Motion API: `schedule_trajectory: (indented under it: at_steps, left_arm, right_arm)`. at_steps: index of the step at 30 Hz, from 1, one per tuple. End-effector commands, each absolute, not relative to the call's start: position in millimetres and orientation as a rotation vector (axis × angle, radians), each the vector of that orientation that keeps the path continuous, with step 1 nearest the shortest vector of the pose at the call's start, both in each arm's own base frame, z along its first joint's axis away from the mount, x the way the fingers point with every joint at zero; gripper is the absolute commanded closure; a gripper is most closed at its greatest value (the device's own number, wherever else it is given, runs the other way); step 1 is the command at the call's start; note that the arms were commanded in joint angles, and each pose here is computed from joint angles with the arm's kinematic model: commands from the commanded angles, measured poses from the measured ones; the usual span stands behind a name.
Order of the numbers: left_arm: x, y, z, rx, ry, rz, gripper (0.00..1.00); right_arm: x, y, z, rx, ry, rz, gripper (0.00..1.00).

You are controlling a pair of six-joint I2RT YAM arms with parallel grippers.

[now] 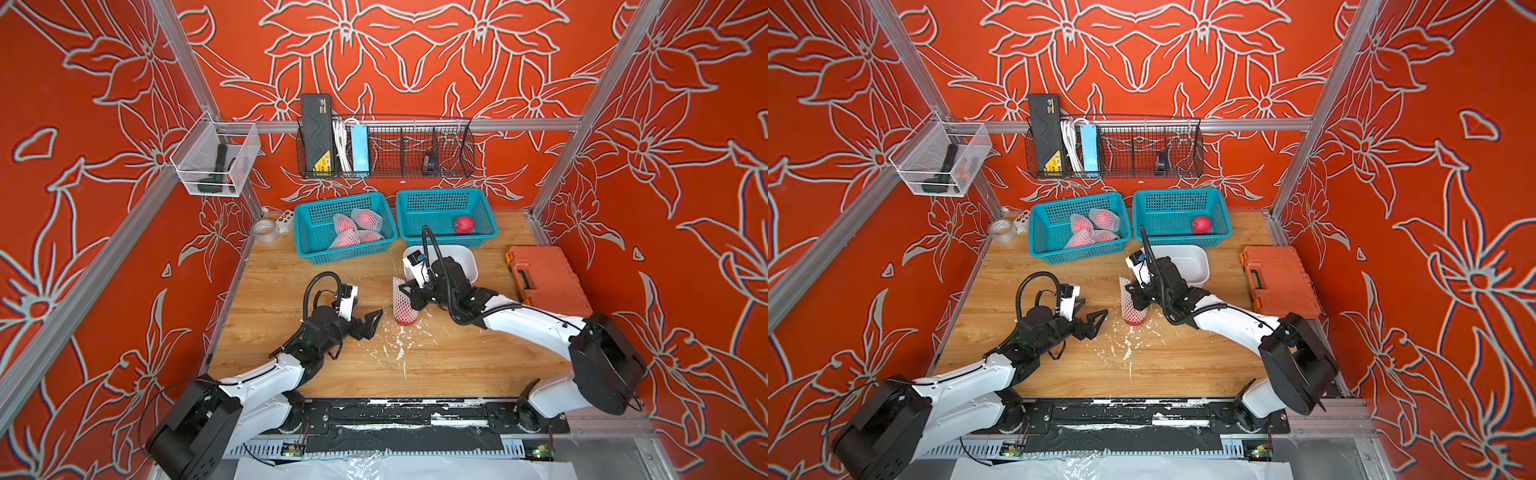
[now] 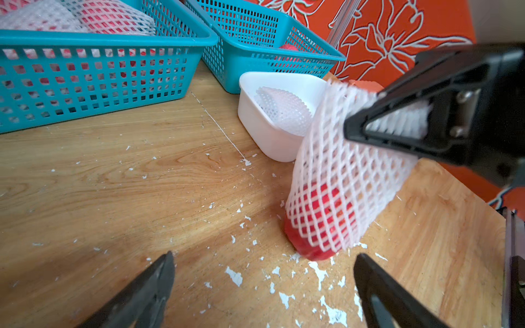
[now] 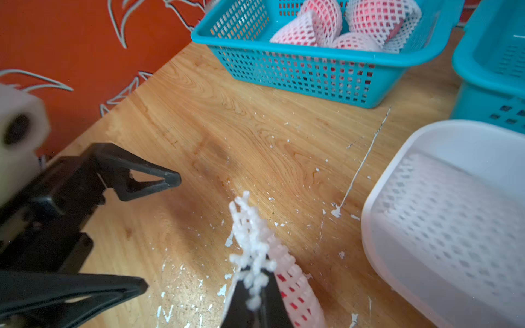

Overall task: Remove foam nets from apples
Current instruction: Remove the foam net from the apple, then place the foam net into the storage box.

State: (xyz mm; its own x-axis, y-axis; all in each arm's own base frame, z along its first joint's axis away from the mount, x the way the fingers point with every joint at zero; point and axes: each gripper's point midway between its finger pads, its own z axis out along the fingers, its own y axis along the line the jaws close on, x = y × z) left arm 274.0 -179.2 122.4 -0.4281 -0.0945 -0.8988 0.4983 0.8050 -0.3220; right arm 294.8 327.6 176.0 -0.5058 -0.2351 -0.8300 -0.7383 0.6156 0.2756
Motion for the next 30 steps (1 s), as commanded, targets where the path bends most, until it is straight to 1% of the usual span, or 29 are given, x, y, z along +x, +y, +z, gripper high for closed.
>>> schedule_trajectory:
  at_steps: [1, 4, 5, 6, 8, 10, 12, 14, 15, 18, 25, 27, 30]
  left_arm:
    - [280, -181, 142, 0.297, 1.862, -0.685, 0.04]
    - [280, -180, 149, 0.279, 1.854, -0.685, 0.05]
    - [280, -179, 148, 0.274, 1.859, -0.683, 0.05]
    - [279, -178, 160, 0.267, 1.822, -0.691, 0.05]
    - [279, -177, 166, 0.263, 1.809, -0.694, 0.05]
    - [278, -178, 170, 0.268, 1.803, -0.698, 0.05]
    - [278, -180, 172, 0.277, 1.803, -0.702, 0.05]
    - [277, -182, 175, 0.290, 1.803, -0.703, 0.05]
    - [277, -182, 175, 0.295, 1.803, -0.699, 0.05]
    - [277, -182, 174, 0.295, 1.803, -0.685, 0.05]
    - [276, -183, 167, 0.309, 1.808, -0.680, 0.05]
    - [276, -181, 165, 0.307, 1.811, -0.671, 0.05]
    - [276, -180, 162, 0.308, 1.816, -0.659, 0.05]
  right_arm:
    - [289, 332, 221, -0.788, 1.992, 0.932, 1.00]
    - [295, 324, 241, -0.773, 1.961, 0.916, 1.00]
    - [304, 316, 249, -0.746, 1.954, 0.869, 1.00]
    - [315, 303, 254, -0.696, 1.964, 0.791, 1.00]
    - [344, 269, 261, -0.578, 1.984, 0.574, 1.00]
    - [371, 228, 262, -0.463, 2.023, 0.303, 1.00]
    - [392, 192, 259, -0.394, 2.029, 0.011, 1.00]
    - [407, 164, 254, -0.337, 2.029, -0.209, 1.00]
    - [414, 157, 251, -0.334, 2.032, -0.277, 1.00]
    - [435, 150, 236, -0.358, 2.024, -0.417, 1.00]
    - [476, 172, 181, -0.485, 2.061, -0.471, 1.00]
    - [485, 172, 164, -0.502, 2.085, -0.523, 1.00]
    - [491, 182, 141, -0.555, 2.104, -0.523, 1.00]
